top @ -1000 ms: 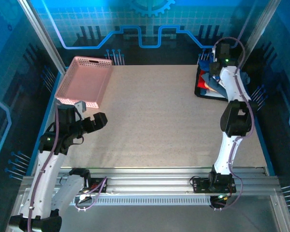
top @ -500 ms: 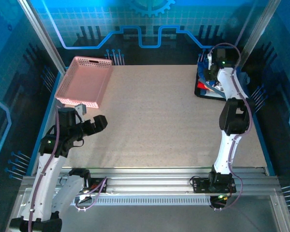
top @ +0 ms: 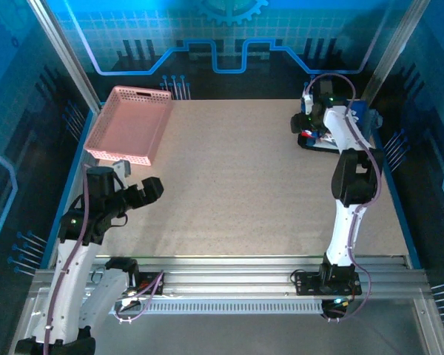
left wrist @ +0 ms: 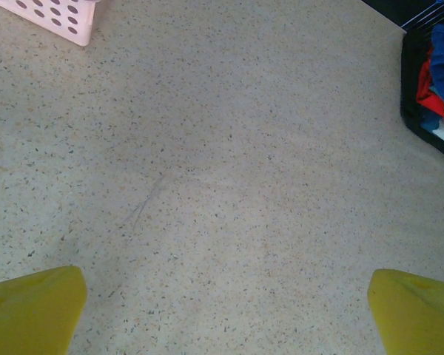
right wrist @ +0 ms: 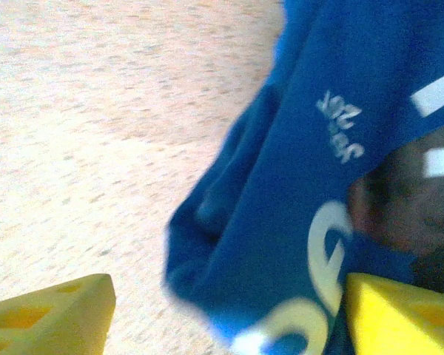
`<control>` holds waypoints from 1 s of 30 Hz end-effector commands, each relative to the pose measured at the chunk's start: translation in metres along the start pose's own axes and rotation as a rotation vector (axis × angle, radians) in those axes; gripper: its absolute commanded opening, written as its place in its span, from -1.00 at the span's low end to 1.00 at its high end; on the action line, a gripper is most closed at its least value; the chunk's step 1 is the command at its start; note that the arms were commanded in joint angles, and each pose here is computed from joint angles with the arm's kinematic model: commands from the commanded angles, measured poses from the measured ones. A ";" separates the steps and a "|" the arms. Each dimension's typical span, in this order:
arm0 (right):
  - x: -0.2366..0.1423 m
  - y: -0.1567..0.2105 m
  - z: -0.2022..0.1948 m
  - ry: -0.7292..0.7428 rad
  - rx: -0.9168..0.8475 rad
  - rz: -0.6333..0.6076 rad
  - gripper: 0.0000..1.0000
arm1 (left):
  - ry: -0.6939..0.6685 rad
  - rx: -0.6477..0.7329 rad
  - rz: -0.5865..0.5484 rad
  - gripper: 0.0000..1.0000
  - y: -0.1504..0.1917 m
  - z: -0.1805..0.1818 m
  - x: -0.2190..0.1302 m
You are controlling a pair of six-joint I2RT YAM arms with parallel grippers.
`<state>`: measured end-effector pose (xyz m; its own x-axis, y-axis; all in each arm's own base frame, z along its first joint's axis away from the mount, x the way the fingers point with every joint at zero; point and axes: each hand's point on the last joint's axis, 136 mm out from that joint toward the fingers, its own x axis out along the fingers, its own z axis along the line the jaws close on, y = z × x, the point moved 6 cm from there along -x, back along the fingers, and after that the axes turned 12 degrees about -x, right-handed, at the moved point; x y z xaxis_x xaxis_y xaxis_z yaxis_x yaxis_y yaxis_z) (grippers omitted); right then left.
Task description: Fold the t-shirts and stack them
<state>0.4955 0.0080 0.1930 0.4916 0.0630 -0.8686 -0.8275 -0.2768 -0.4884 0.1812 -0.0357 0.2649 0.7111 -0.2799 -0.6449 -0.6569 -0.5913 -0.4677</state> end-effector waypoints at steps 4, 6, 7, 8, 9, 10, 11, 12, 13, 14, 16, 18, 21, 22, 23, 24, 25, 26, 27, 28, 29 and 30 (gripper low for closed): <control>-0.089 0.005 0.009 -0.262 0.093 -0.237 0.72 | -0.015 -0.025 -0.008 0.98 0.001 0.005 0.001; -0.110 0.021 0.002 -0.283 0.152 -0.287 0.73 | -0.012 -0.024 -0.014 0.98 0.001 0.005 0.000; -0.120 0.029 -0.001 -0.281 0.176 -0.313 0.74 | -0.014 -0.025 -0.018 0.98 0.001 0.005 0.000; -0.131 0.041 -0.003 -0.271 0.206 -0.340 0.78 | -0.017 -0.024 -0.025 0.98 0.000 0.006 0.000; -0.140 0.056 -0.005 -0.254 0.232 -0.356 0.83 | -0.019 -0.026 -0.030 0.98 0.000 0.007 0.001; -0.148 0.070 -0.005 -0.229 0.246 -0.365 0.85 | -0.023 -0.030 -0.039 0.98 -0.001 0.008 0.002; -0.150 0.089 -0.003 -0.181 0.253 -0.349 0.86 | -0.027 -0.037 -0.050 0.98 -0.001 0.010 0.004; -0.151 0.110 -0.001 -0.119 0.257 -0.332 0.87 | -0.027 -0.039 -0.062 0.98 -0.003 0.011 0.006; -0.150 0.130 0.002 -0.064 0.266 -0.324 0.90 | -0.036 -0.042 -0.079 0.98 -0.004 0.014 0.011; -0.149 0.145 0.005 -0.030 0.279 -0.335 0.99 | -0.053 -0.045 -0.103 0.98 -0.007 0.018 0.015; -0.134 0.179 0.016 0.040 0.306 -0.391 0.99 | -0.119 -0.035 -0.165 0.98 -0.015 0.033 0.031; -0.119 0.197 0.020 0.151 0.312 -0.497 0.99 | -0.180 -0.006 -0.246 0.98 -0.025 0.048 0.048; -0.093 0.211 0.024 0.225 0.298 -0.616 0.99 | -0.219 0.038 -0.403 0.98 -0.043 0.067 0.074; -0.088 0.209 0.026 0.239 0.281 -0.624 0.99 | -0.188 0.094 -0.443 0.98 -0.047 0.068 0.084; -0.084 0.204 0.029 0.250 0.252 -0.616 0.99 | -0.159 0.139 -0.468 0.98 -0.047 0.068 0.092; -0.079 0.197 0.033 0.262 0.217 -0.600 0.99 | -0.147 0.164 -0.481 0.98 -0.047 0.071 0.102; -0.075 0.191 0.036 0.270 0.195 -0.596 0.99 | -0.146 0.178 -0.498 0.98 -0.050 0.073 0.107; -0.070 0.184 0.038 0.278 0.172 -0.605 0.99 | -0.154 0.181 -0.507 0.98 -0.053 0.075 0.114; -0.065 0.178 0.038 0.291 0.161 -0.618 0.99 | -0.149 0.178 -0.506 0.98 -0.056 0.077 0.120; -0.060 0.172 0.037 0.299 0.157 -0.639 1.00 | -0.127 0.179 -0.509 0.98 -0.059 0.078 0.127; -0.055 0.167 0.038 0.296 0.120 -0.637 0.99 | -0.099 0.178 -0.519 0.98 -0.061 0.078 0.132; -0.047 0.163 0.041 0.303 0.086 -0.628 0.99 | -0.066 0.180 -0.523 0.98 -0.060 0.079 0.139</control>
<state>0.2948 -0.0018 0.1188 0.8342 -0.0378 -0.5502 -0.5503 -0.1233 -0.8258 0.2738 0.0171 0.1258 0.8214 0.0778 -0.5650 -0.4424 -0.5384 -0.7173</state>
